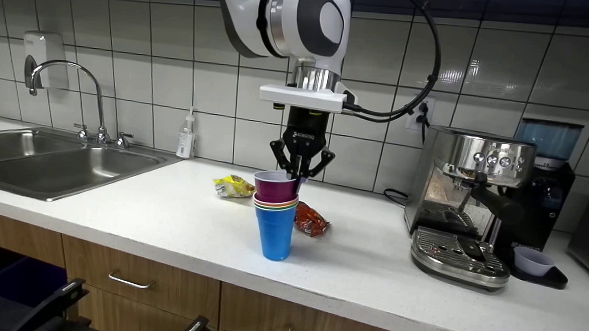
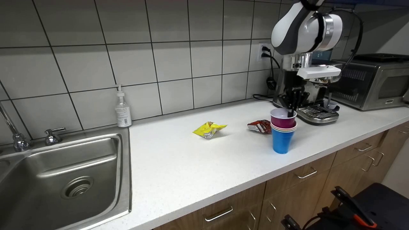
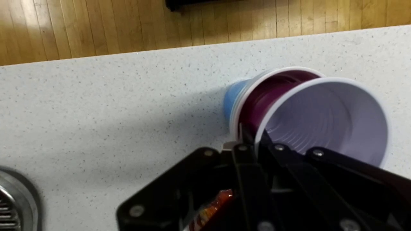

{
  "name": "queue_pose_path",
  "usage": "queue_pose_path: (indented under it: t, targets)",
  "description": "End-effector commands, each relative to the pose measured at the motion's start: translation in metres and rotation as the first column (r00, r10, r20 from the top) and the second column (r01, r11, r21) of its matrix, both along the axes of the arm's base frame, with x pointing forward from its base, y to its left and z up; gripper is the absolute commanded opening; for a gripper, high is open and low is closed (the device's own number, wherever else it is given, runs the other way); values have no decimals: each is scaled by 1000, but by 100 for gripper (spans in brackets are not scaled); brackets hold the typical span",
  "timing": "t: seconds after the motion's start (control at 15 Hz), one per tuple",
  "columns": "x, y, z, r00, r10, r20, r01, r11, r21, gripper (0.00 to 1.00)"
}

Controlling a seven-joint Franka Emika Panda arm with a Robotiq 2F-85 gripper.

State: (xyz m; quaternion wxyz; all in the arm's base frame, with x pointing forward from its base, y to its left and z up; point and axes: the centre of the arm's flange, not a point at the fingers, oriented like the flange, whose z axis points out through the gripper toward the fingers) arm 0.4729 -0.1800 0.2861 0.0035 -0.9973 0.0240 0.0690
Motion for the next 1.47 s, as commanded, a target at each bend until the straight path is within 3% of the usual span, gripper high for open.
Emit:
queue_pose_path:
  t: [0.0,0.07,0.13,0.73,0.8,1.4]
  targets:
    - [10,-3,1,1000,-2,-30,2,1000,5,1]
    - [10,-3,1,999,-3,-33,3,1000,7,22]
    - [11,-4,1,999,-5,-36,6,1000,8,31]
    - [11,-6,11,1000,-5,-26,5,1000,17,96]
    - [11,-6,13,1000,-4,-22,4,1000,17,100]
    - [10,0,31,1000,16,16,-17,1000,16,100]
